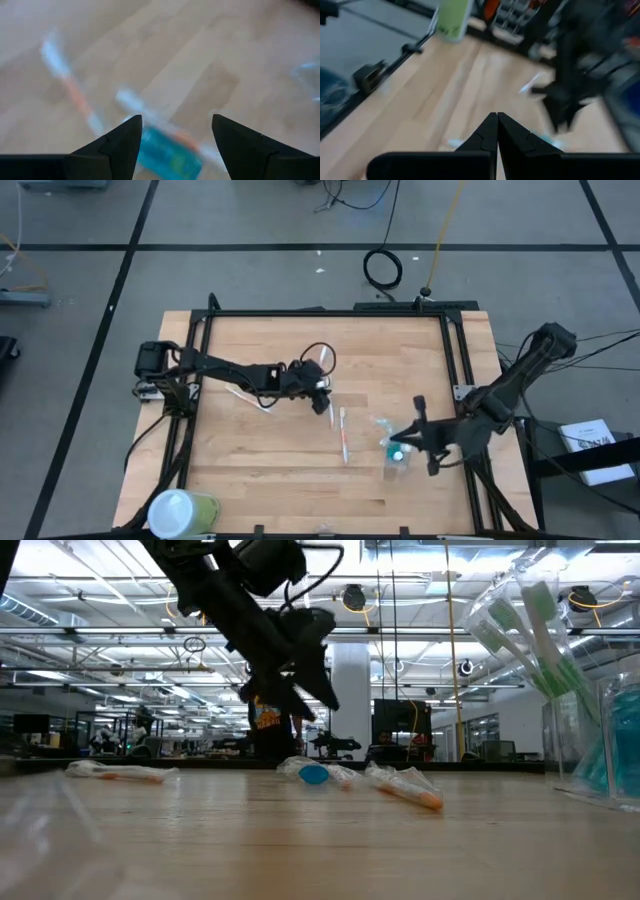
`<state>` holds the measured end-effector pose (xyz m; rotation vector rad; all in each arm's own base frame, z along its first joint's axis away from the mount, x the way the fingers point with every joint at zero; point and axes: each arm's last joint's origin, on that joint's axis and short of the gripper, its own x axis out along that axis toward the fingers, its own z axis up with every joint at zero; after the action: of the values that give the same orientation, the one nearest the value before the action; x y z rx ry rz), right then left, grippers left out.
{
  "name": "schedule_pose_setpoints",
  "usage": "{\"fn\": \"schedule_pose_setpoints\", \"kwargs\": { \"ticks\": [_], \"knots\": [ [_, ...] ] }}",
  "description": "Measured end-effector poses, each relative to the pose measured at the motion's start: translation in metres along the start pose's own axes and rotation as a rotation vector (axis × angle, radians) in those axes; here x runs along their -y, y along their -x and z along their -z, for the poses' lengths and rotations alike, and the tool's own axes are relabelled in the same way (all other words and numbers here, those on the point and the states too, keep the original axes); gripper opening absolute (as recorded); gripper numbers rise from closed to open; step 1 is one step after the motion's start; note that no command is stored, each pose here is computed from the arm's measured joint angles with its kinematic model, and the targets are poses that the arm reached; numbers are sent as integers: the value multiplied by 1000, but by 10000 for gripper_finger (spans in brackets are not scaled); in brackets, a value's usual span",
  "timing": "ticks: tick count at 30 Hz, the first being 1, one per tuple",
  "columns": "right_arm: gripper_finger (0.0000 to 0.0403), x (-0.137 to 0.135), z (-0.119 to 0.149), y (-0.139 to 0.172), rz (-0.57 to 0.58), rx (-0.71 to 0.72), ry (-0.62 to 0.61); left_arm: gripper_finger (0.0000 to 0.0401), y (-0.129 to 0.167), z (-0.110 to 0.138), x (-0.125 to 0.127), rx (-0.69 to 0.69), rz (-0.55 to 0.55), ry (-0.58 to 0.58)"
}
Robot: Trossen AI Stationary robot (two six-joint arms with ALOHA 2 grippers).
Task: Pick & Place toothbrushing station
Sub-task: Put the blue mouthwash into the middle section of the transparent organizer
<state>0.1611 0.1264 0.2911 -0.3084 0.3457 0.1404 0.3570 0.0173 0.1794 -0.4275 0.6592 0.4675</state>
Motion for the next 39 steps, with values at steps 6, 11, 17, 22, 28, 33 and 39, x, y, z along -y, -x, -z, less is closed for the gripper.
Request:
{"fn": "schedule_pose_setpoints", "kwargs": {
  "ticks": [6, 11, 17, 22, 28, 33, 39],
  "knots": [
    [3, 11, -13, 12, 62, 119, 71, 250, -18, 21, 2, -67, -58, 109],
    [54, 13, -21, 17, 45, 194, 83, 251, -39, 40, 2, -133, -65, 179],
    [160, 17, -24, 16, 68, 224, 56, 251, -40, 43, 2, -181, -58, 284],
    [210, 19, -24, 15, 81, 218, 74, 251, -38, 48, -2, -229, -120, 258],
    [220, 19, -24, 15, 82, 216, 76, 250, -38, 49, -3, -228, -137, 210],
    [210, 19, -24, 15, 82, 216, 76, 250, -38, 49, -4, -224, -155, 182],
    [204, 19, -24, 15, 81, 216, 76, 226, -36, 53, -1, -240, -148, 112]
  ]
}}
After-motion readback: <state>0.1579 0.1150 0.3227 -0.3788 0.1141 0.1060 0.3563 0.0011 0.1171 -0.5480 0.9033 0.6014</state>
